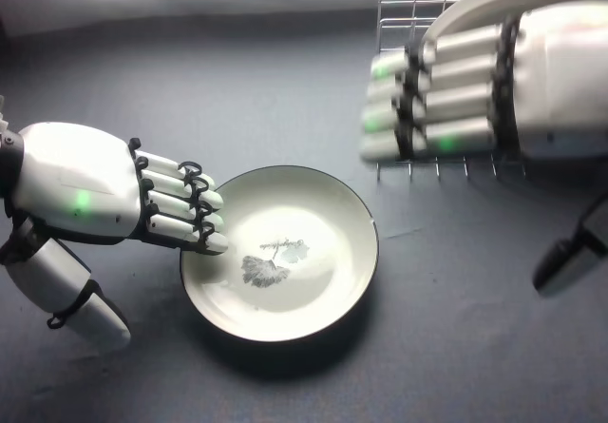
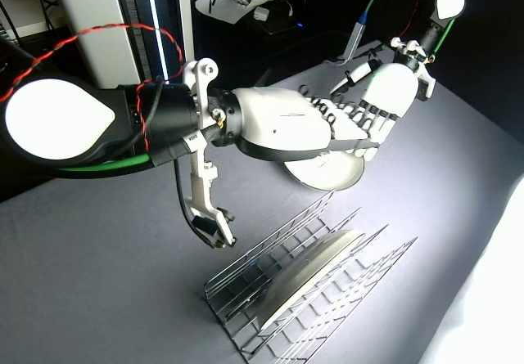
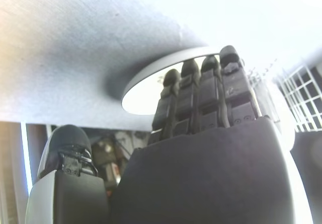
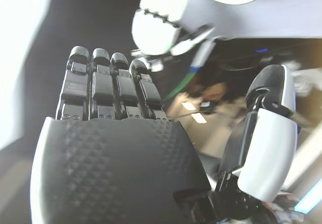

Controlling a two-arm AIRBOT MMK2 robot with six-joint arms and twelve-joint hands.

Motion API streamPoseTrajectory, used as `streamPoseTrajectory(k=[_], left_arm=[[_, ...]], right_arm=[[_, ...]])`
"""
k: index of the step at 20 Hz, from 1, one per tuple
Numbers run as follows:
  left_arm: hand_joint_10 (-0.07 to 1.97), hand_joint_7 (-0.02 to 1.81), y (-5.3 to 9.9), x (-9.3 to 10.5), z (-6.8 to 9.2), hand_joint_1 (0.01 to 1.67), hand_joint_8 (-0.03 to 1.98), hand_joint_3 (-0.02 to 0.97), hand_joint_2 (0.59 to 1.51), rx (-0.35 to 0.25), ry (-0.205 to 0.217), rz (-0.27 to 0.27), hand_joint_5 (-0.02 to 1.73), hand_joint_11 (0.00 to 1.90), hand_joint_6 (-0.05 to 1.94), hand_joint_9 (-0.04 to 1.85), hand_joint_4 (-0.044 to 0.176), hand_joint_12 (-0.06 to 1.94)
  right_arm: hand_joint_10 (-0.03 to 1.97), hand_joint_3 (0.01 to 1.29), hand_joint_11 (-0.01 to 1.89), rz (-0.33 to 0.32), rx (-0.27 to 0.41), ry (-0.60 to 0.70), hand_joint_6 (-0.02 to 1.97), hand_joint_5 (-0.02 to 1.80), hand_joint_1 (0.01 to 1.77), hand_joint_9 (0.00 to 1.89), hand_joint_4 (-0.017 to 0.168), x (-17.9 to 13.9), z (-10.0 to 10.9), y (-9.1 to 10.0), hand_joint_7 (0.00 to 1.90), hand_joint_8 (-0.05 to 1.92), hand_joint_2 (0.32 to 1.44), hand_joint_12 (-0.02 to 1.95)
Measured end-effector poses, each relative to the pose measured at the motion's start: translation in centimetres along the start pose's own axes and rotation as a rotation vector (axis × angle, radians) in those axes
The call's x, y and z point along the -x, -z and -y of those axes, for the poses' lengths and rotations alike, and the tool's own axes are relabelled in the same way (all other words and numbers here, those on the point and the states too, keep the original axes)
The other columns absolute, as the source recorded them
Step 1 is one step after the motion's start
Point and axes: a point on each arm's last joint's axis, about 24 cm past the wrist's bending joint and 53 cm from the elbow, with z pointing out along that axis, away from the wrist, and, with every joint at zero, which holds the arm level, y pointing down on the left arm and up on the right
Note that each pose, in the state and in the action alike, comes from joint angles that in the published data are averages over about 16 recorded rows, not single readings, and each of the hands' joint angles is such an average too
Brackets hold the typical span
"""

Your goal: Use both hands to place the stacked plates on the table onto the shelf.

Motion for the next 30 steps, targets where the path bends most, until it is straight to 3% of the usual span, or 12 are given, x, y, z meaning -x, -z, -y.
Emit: streamPoseTrajectory(k=[8,16,30], left_arm=[[-0.03,0.06,-0.4,-2.6,-0.8,0.01,0.00,0.006,1.098,0.004,0.154,-0.026,0.06,0.03,-0.01,0.01,-0.004,0.05],[-0.05,0.04,-0.5,-4.5,-1.4,0.01,-0.01,0.006,1.099,0.006,0.300,-0.037,0.05,0.03,-0.03,-0.01,-0.005,0.03],[-0.05,0.04,-0.5,-4.7,-1.5,0.02,-0.01,0.006,1.097,0.003,0.320,-0.034,0.05,0.02,-0.02,-0.01,-0.005,0.02]], right_arm=[[0.02,0.01,0.02,-0.099,0.066,0.045,0.02,0.02,0.44,0.02,0.005,-3.7,-1.5,0.0,0.01,0.01,0.79,0.00],[0.02,0.01,0.02,-0.124,0.056,0.045,0.02,0.02,0.44,0.02,0.004,-5.3,-1.2,-2.5,0.01,0.01,0.81,0.00],[0.02,0.01,0.02,-0.120,0.059,0.048,0.02,0.02,0.83,0.02,0.004,-6.7,-1.1,-10.2,0.01,0.01,0.79,0.00]])
